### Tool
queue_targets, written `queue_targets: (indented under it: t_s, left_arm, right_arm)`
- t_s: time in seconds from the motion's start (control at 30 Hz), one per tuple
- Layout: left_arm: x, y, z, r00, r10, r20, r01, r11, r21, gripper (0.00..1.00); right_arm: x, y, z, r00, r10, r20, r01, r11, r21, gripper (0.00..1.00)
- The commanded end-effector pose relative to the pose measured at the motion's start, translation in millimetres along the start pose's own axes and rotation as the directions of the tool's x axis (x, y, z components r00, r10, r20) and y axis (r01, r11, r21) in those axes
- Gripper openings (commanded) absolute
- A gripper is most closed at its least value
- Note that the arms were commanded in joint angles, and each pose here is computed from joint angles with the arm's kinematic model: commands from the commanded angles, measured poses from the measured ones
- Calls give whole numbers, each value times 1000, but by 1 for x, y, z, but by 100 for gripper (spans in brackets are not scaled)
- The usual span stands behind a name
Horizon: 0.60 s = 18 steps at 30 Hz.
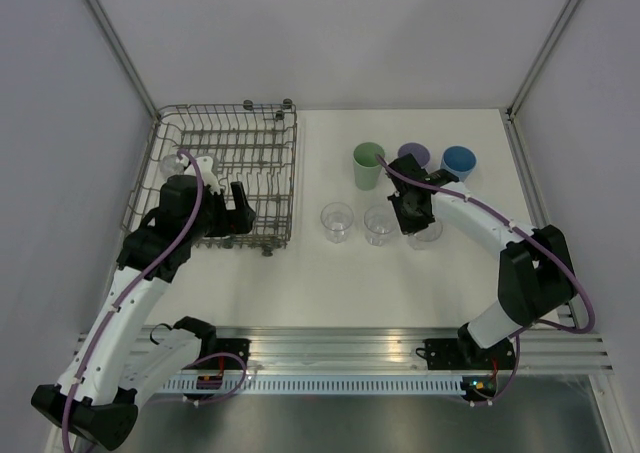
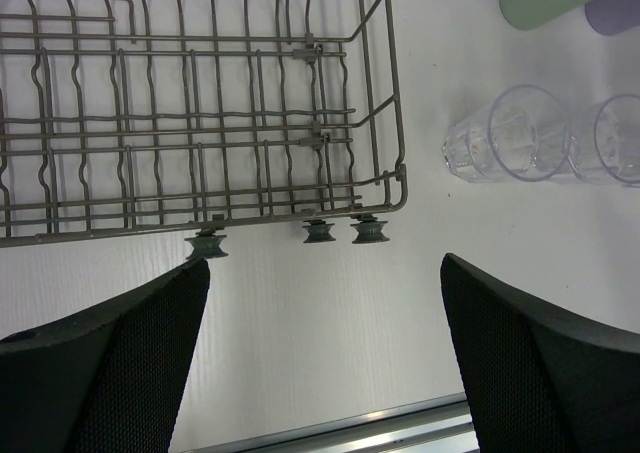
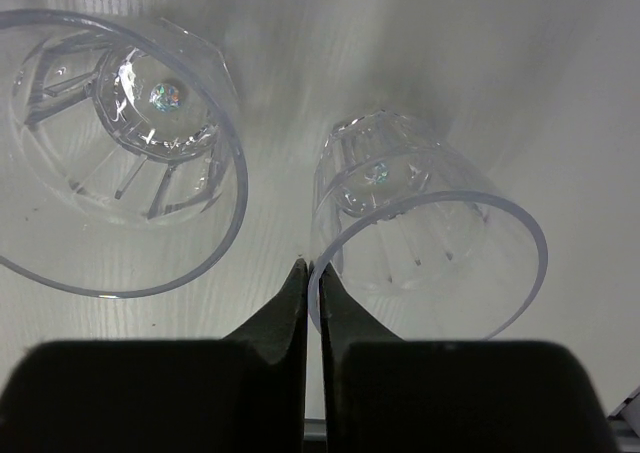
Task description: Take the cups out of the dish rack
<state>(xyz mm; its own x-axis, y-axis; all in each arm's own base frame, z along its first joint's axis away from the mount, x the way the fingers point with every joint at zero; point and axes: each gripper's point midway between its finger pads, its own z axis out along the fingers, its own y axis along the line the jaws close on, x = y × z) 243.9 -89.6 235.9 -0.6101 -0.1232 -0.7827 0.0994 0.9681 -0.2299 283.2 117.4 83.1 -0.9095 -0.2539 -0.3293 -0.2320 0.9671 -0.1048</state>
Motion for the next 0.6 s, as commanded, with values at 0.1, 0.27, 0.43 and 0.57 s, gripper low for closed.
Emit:
queue_targets:
  t_s: [0.1,0.27,0.43,0.57]
  left_arm:
    - [-8,3,1,999,39,34,-39,999,-12,100]
    - [-8,2,1,999,37,35,-37,999,-12,100]
    - [-9,2,0,999,37,39,-37,999,-10,100]
    - [-9,2,-1,998,37,41,-37,999,-10,100]
  right_arm:
    - [-11,0,4,999,-5,44,5,1000,-10,7]
    - [-17,1,4,999,-5,54,5,1000,-14,6]
    - [-20,3,2,998,-10,57,11,1000,-25,11]
    - [-19,1,0,998,-11,60,12,1000,-19,18]
